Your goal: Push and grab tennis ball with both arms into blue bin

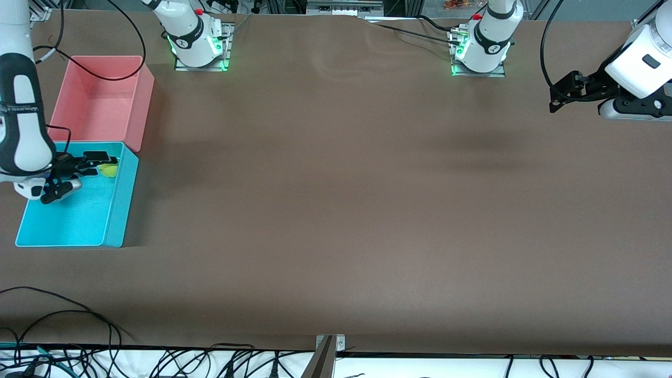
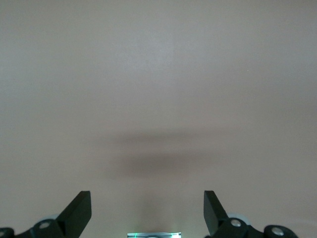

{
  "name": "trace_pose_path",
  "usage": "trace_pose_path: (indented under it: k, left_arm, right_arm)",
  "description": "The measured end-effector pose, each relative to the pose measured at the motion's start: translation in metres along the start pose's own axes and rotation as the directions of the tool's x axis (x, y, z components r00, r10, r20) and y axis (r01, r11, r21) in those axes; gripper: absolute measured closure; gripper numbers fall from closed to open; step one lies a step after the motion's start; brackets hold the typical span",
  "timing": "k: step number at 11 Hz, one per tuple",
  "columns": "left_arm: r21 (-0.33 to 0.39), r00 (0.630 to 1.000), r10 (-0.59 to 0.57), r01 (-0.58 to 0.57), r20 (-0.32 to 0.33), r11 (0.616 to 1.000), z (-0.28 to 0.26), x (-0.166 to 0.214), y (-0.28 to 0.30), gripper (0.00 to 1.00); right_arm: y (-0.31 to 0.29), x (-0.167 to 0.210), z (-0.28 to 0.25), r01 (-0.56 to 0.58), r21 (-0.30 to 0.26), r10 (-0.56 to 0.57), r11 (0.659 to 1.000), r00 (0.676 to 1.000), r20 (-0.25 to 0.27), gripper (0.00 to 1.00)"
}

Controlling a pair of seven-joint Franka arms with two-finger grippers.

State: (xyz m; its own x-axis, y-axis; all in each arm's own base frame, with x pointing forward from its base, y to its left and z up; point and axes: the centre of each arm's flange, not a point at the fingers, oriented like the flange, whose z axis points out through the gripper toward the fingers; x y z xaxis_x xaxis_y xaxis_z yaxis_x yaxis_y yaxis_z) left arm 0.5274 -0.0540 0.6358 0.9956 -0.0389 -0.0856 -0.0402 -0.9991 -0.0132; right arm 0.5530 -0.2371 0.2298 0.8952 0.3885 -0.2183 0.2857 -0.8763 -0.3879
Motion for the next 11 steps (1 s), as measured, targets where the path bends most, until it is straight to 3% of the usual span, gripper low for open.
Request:
trace_pose_path:
  k: [3,5,8,11]
  left_arm:
    - [0.0,1.0,0.0,0.0,0.0,1.0,0.0,0.0,0.0,0.0]
    - [0.0,1.0,0.0,0.0,0.0,1.0,0.0,0.0,0.0,0.0]
    - [0.0,1.0,0.0,0.0,0.0,1.0,0.0,0.0,0.0,0.0]
    - [0.0,1.0,-0.002,0.002,0.002,1.0,0.0,0.0,-0.001,0.0]
  right_arm:
    - [-0.02,0.004,-0.074,-0.015,-0.01,0.016,1.0,0.997,0.081,0.0]
    - [-0.034,-0.005,-0.125,-0.064,-0.052,0.07,0.997,0.99,0.121,0.0]
    - [-0.091,-0.013,-0.193,-0.183,-0.172,0.204,0.968,0.972,0.114,0.0]
    - [-0.138,0.0,-0.226,-0.23,-0.272,0.256,0.934,0.964,0.066,0.0]
